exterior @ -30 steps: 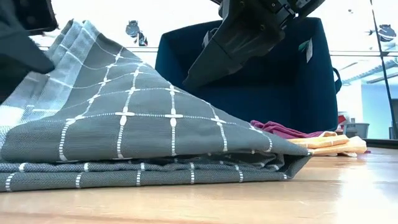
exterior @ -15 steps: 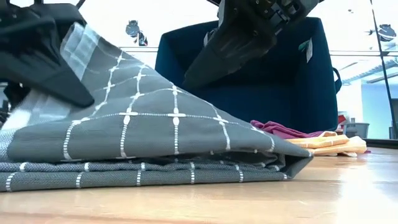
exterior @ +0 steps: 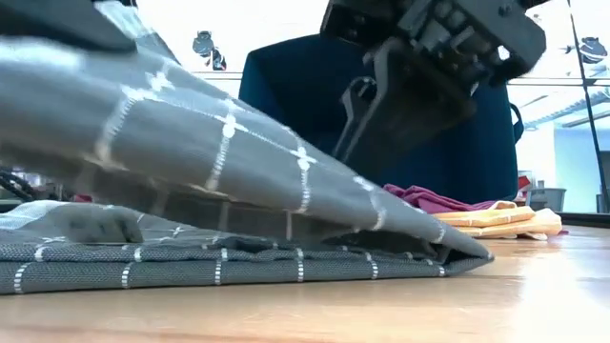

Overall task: Fold towel
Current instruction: Fold the gray towel

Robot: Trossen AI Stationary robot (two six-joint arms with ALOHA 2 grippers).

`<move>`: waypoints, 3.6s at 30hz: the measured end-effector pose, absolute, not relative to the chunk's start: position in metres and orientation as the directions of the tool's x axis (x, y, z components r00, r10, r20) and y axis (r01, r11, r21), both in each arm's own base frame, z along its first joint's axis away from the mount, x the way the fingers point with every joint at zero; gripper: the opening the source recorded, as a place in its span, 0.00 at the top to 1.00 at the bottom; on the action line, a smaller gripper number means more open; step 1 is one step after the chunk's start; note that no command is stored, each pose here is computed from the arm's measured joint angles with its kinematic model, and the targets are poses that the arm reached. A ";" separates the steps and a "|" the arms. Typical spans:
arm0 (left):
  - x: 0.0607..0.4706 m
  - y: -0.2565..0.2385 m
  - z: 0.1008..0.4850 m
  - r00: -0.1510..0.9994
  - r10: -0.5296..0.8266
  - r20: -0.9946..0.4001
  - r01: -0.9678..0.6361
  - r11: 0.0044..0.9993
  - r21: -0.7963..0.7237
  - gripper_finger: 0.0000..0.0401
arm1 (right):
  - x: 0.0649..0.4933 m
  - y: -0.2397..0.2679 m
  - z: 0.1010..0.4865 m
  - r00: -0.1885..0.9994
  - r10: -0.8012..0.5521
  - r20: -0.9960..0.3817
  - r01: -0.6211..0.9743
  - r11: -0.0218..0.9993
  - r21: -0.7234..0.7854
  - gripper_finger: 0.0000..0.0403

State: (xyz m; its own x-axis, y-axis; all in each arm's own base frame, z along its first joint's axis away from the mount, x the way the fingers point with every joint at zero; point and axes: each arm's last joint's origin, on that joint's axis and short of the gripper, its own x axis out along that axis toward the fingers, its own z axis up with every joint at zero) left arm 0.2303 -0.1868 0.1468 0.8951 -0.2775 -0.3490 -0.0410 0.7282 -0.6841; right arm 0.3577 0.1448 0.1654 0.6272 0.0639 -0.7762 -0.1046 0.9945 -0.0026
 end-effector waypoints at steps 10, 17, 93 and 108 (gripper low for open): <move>0.221 -0.200 0.150 0.871 -0.370 -0.324 -0.062 0.570 -0.819 0.99 | 0.350 0.152 0.160 0.620 0.048 -0.783 -0.154 0.986 -0.062 0.42; 0.214 -0.206 0.146 0.849 -0.387 -0.359 -0.124 0.515 -0.848 0.99 | 0.352 0.156 0.162 0.647 0.079 -0.758 -0.213 0.974 -0.080 0.42; 0.249 -0.127 0.140 0.710 -0.370 -0.600 -0.257 0.657 -0.709 0.90 | 0.329 0.173 0.191 0.723 0.086 -0.685 -0.171 0.984 -0.057 0.42; 0.248 -0.128 0.139 0.699 -0.381 -0.605 -0.264 0.648 -0.714 0.52 | 0.355 0.171 0.137 0.752 0.068 -0.655 -0.164 0.983 -0.086 0.42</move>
